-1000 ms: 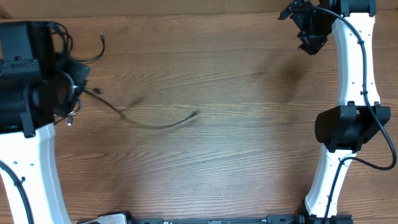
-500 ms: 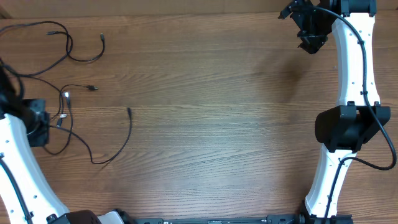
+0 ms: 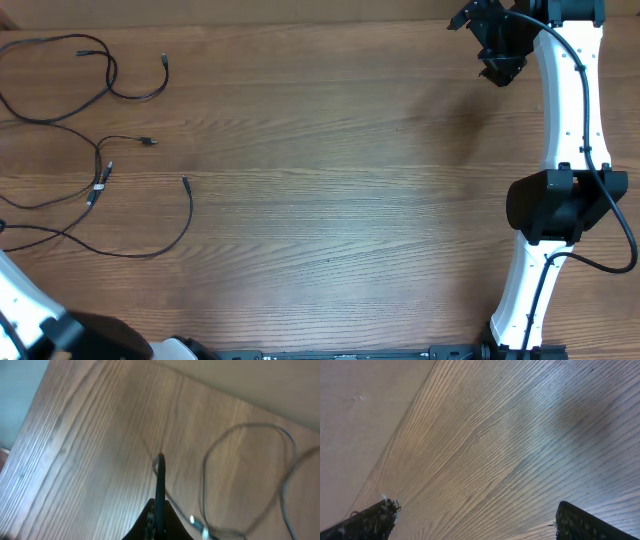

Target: Untangle cables

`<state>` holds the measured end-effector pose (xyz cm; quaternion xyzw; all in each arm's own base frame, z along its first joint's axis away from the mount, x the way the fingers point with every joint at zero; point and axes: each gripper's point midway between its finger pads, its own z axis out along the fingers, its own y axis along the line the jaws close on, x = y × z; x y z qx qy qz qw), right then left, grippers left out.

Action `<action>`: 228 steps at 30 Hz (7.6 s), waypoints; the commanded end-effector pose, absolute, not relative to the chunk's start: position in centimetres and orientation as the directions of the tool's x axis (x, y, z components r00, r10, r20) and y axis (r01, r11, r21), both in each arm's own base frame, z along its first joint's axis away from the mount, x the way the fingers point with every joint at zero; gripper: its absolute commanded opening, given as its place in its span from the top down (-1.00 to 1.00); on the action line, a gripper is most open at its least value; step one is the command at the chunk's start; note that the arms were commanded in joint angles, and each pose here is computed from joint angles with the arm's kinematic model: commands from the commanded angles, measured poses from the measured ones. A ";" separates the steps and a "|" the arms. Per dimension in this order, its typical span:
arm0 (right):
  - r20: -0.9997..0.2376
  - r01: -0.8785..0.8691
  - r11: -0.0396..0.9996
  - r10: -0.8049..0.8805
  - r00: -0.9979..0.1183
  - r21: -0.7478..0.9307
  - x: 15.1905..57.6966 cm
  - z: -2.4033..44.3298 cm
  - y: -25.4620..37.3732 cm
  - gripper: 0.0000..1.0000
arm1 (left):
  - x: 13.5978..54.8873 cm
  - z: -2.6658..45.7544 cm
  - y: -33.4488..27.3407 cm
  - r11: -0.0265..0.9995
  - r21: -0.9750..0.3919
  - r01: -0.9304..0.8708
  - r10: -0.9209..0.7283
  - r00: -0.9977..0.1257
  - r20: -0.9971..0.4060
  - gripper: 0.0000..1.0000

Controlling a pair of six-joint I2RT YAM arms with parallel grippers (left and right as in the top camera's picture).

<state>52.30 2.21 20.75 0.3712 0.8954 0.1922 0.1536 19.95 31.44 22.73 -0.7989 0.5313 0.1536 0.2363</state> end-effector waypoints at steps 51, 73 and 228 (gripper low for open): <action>-0.112 0.619 0.653 0.722 -0.683 0.436 51.7 20.2 2.1 -1.00 | 27.4 0.0 40.7 0.434 0.081 -0.897 -0.832 -0.433 -0.347 -0.12; -0.122 0.632 0.658 0.726 -0.677 0.410 51.5 20.0 1.7 -1.00 | 30.4 13.3 40.4 0.493 -0.229 -0.840 -0.780 -0.309 -0.545 0.91; -0.173 0.612 0.698 0.700 -0.693 0.371 51.5 19.8 0.8 -1.00 | 21.1 5.5 39.1 0.212 -0.064 -0.975 -0.940 -0.186 -0.287 0.91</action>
